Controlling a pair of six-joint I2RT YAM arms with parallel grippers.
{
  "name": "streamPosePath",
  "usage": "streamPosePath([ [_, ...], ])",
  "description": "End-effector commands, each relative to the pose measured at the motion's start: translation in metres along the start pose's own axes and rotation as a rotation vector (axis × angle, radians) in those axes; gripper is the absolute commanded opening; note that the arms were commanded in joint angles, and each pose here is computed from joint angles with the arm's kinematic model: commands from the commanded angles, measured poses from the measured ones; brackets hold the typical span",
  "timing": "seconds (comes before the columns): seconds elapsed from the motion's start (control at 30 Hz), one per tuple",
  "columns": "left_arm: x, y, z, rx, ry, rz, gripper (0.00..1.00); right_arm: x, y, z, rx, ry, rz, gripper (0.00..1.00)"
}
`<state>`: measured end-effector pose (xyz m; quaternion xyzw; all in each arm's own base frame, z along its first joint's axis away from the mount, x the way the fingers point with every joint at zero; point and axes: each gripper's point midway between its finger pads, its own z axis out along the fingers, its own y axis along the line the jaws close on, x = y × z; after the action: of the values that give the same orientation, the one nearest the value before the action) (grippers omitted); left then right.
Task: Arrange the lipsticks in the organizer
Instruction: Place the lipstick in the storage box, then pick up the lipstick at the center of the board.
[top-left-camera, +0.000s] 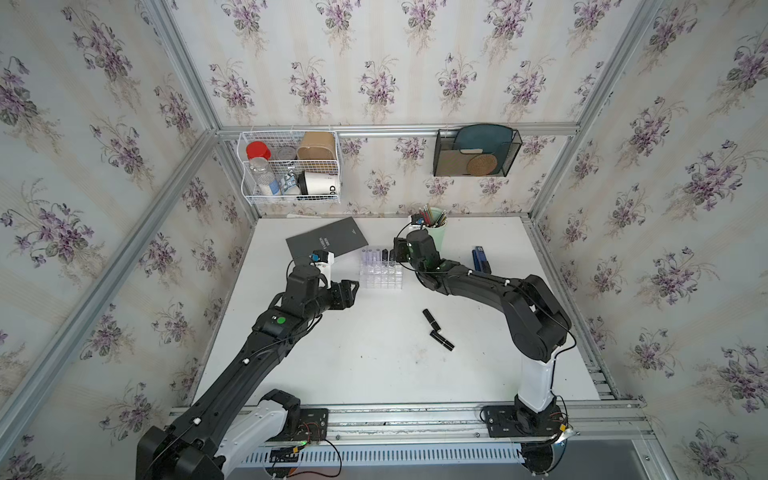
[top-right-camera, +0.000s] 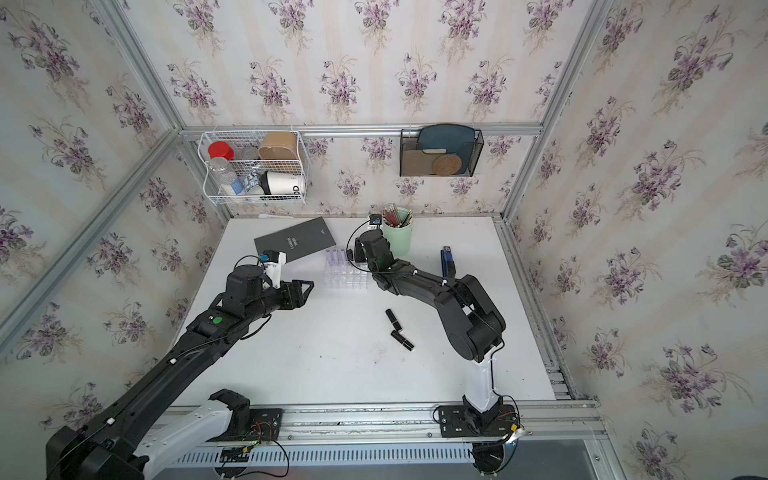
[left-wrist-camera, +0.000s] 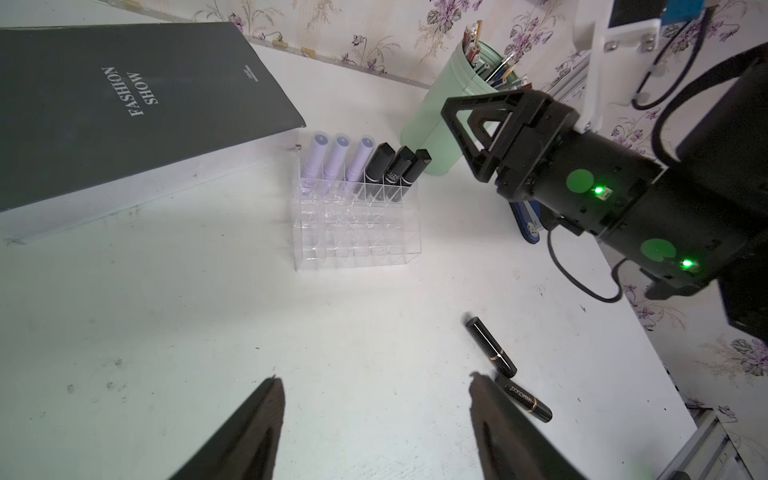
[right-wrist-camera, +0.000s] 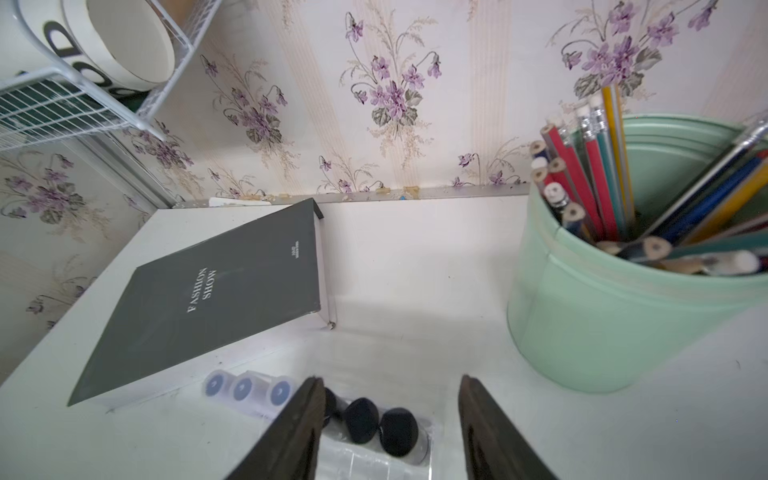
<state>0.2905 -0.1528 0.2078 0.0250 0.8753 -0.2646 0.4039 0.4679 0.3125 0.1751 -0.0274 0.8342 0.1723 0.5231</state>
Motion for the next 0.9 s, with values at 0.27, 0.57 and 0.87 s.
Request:
streamPosePath([
  [0.27, -0.014, 0.012, -0.021, -0.084, -0.027, -0.065, 0.78, 0.100, -0.048, -0.113, 0.034, 0.428, 0.084, 0.56],
  [0.57, 0.022, -0.024, 0.004, 0.092, 0.161, -0.127, 0.65, 0.170, -0.078, -0.200, 0.023, 0.723, 0.032, 0.63],
  [0.87, 0.040, -0.054, 0.009, 0.162, 0.193, -0.089, 0.61, 0.214, -0.085, -0.205, -0.009, 0.837, -0.005, 0.63],
])
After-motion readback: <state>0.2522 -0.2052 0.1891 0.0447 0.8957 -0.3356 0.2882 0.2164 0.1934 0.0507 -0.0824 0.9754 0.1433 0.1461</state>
